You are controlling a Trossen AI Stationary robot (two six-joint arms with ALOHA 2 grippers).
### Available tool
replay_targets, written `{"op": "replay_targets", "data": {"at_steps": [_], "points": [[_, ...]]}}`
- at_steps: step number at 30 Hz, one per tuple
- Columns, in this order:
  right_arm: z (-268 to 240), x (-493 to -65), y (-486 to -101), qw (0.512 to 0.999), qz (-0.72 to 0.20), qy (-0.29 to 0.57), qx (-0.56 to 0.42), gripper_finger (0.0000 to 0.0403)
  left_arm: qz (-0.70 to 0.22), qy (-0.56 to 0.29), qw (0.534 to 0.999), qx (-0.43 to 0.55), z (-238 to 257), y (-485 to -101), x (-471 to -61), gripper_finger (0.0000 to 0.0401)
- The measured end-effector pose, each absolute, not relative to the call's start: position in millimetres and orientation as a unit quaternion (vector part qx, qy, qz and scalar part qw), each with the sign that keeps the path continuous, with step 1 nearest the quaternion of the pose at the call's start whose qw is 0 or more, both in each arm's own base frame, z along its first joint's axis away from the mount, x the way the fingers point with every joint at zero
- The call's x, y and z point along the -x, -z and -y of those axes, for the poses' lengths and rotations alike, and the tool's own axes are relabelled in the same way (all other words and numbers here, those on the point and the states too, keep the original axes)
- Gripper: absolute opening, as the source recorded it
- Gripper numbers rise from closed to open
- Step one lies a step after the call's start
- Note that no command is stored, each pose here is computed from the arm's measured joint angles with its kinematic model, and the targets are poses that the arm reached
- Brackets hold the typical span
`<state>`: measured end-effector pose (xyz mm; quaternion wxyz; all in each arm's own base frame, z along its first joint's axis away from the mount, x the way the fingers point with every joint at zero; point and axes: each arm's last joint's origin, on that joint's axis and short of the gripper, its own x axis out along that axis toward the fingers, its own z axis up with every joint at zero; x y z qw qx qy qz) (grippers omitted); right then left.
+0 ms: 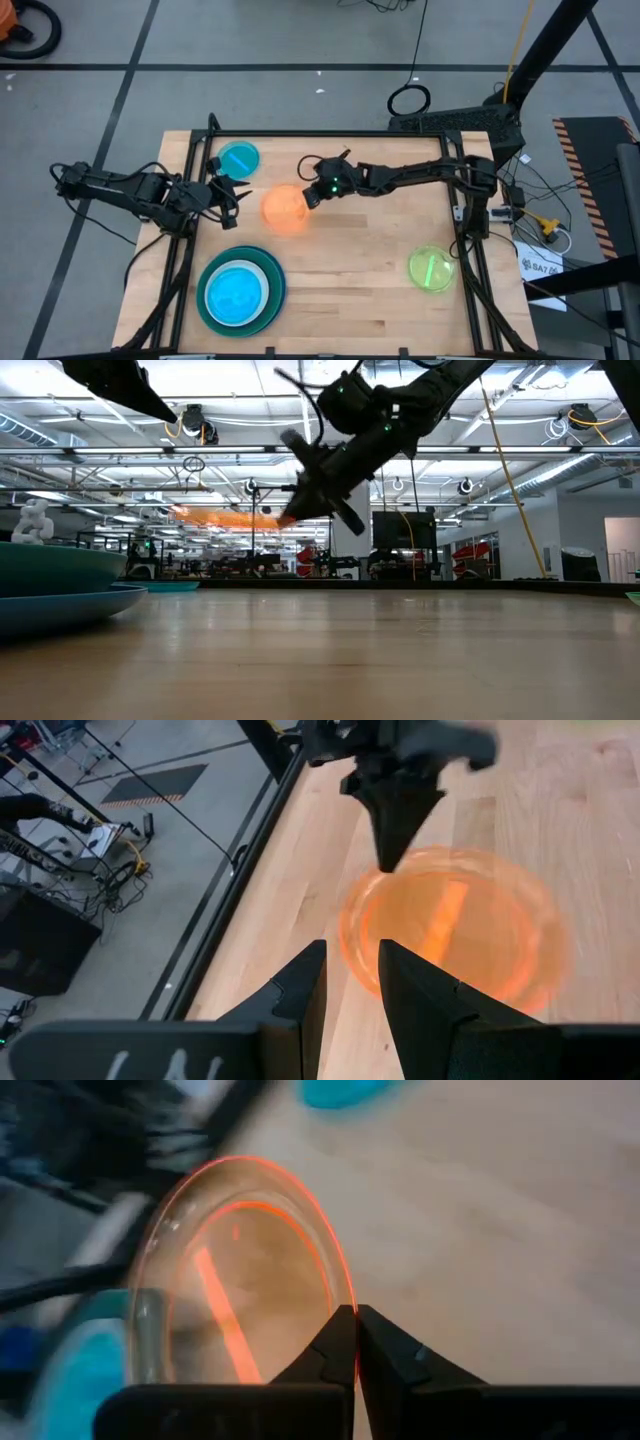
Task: Stack plastic plates
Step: Stack the orange plate on top of the light blue plate
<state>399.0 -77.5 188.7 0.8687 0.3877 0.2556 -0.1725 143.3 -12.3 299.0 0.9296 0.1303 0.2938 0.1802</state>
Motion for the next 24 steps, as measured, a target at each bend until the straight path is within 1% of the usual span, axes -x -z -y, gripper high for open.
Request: {"op": "replay_targets", "data": {"at_steps": [8,16,21,24], "points": [[34,-414,-204,0.889,-0.194,0.093,-0.403,0.0001,-0.294,-0.179,0.929,-0.133,12,-299,-143,0.0102],[-7,-418,-208,0.890,-0.174,0.115,-0.406,0.0001,-0.296,-0.176,0.928,-0.142,12,-299,-143,0.0102],[-27,-433,-212,0.893,-0.174,0.116,-0.398,0.0000,-0.296,-0.176,0.928,-0.143,12,-299,-143,0.0102],[-40,-448,-212,0.892,-0.197,0.113,-0.392,0.0000,-0.296,-0.175,0.928,-0.141,13,-299,-143,0.0102]]}}
